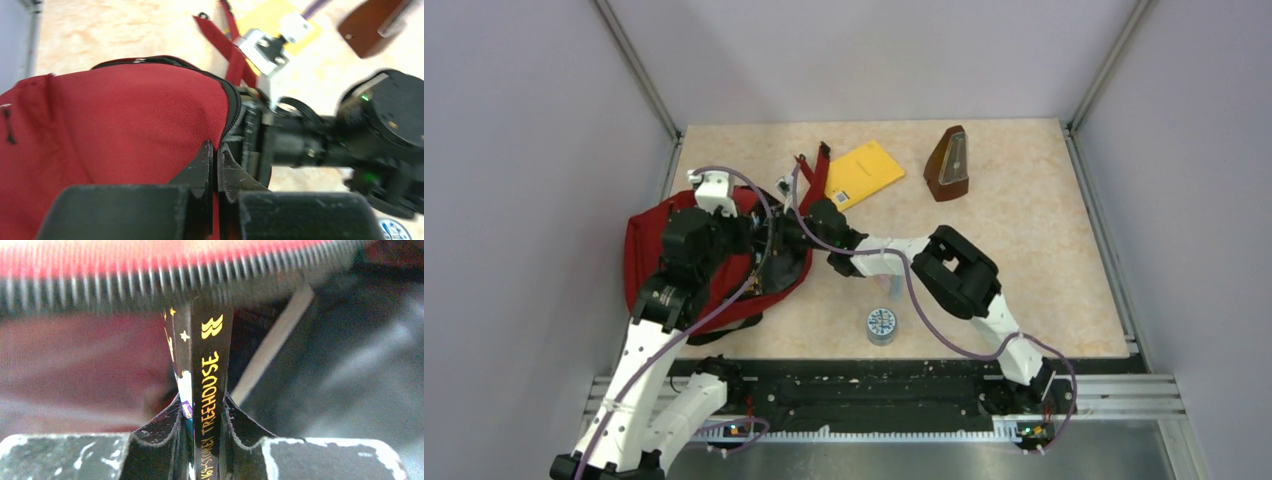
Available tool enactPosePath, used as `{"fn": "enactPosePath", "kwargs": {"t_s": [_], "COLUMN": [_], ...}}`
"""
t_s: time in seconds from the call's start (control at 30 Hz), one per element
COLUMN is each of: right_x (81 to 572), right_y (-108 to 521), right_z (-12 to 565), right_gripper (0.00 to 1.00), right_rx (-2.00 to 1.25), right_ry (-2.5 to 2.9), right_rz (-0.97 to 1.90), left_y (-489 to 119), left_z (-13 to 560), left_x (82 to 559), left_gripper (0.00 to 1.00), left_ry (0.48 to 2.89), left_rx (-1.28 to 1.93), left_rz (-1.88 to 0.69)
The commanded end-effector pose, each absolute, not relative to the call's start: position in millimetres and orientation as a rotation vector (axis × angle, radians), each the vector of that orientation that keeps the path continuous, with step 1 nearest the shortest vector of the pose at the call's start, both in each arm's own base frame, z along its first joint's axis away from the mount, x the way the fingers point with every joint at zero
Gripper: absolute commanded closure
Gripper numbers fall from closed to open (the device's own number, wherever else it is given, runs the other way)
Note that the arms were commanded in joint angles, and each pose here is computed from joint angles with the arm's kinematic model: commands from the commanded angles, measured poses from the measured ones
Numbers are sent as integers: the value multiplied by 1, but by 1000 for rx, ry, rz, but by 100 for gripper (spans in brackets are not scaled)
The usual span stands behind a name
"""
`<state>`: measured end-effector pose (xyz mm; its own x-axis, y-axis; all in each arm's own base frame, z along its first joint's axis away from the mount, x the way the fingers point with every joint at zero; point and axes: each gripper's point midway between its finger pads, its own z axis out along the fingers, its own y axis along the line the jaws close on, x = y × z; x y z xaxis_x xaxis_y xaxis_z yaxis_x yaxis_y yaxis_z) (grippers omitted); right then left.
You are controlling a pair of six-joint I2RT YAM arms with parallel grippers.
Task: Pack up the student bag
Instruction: Place the book in the student bag.
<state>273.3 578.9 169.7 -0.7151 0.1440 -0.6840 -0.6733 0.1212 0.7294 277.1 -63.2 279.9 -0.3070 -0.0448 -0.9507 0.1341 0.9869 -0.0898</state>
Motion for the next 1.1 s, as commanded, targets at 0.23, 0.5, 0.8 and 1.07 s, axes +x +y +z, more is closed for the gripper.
{"fn": "enactPosePath", "kwargs": {"t_s": [0.23,0.5,0.8,1.07], "right_x": [269,283,276,250], "right_y": [618,642,624,563], "right_z": [215,161,163,189], "right_gripper": [100,100,47,21], "right_rx": [-688,-734,-752,-842], "right_ry": [1460,1508,1489,1442], "right_rz": [1817,1708,1640,1490], "left_y": [-130,-145,-115,-55], "left_z": [324,327,322,299], "left_x": [251,236,250,269], "left_gripper": [100,100,100,100], "left_ry": [1701,1700,1684,1728], "left_rx": [395,426,265,-20], "left_rz": [-531,-659,-495,-198]}}
